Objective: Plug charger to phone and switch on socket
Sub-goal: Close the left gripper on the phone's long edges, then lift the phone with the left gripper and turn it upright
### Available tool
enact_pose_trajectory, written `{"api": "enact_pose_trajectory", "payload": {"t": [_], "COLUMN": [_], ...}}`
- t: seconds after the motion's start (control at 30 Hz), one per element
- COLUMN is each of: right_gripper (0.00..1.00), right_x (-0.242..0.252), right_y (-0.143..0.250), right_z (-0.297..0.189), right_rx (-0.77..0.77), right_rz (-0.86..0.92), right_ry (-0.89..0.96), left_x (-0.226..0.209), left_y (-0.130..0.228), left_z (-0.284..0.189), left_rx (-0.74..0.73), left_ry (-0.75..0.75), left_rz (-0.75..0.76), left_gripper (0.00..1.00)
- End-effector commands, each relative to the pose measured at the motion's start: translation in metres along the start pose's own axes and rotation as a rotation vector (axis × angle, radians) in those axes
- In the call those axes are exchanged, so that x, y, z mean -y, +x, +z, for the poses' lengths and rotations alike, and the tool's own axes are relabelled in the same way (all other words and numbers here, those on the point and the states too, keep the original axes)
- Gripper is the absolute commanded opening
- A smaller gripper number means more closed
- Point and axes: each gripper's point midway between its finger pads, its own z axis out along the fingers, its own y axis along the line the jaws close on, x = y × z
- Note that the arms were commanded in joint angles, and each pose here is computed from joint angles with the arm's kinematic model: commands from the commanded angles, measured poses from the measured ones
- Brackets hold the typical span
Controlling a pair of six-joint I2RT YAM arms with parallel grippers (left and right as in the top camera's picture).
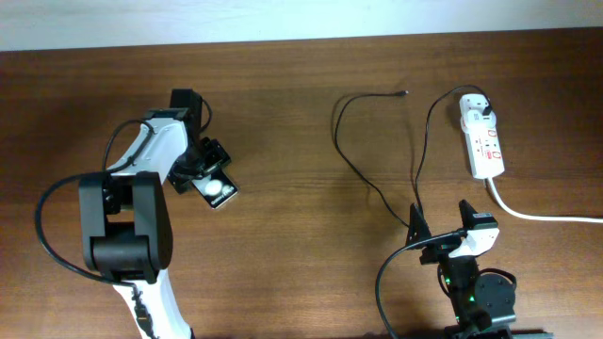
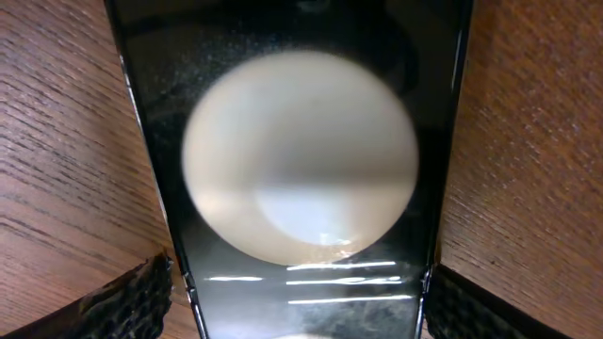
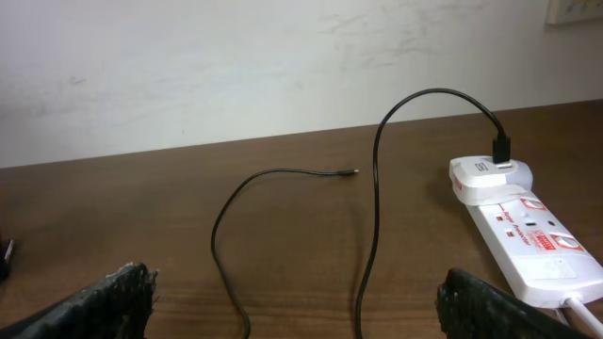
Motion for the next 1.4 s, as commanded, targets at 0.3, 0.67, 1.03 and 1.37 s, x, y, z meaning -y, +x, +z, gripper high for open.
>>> {"api": "enact_pose_trajectory", "payload": {"t": [0.3,0.67,1.03,1.37], "right_gripper": [0.99,0.99,0.99,0.99], "right_x": [-0.002,-0.002,-0.002,-0.002], "right_y": [0.003,0.003,0.003,0.003], "right_z": [0.0,0.0,0.0,0.0], "right_rx": [-0.007,-0.007,-0.007,-0.007], "right_rz": [-0.008,-0.008,-0.008,-0.008], "right_ry": [-0.01,-0.01,-0.01,-0.01], "left_x": [-0.008,0.013,0.018,-0.073], "left_y": [0.011,-0.023,-0.002,0.127], "left_z": [0.015,-0.121,-0.298,-0.484], "left_rx": [-0.123,-0.066,0.198,0.725], "left_ry": [-0.068,-0.027,0.275,0.559], "left_rz": [0.006,0.049,0.18,0.26], "left_gripper": [0.68,0.67,0.66,0.66]}}
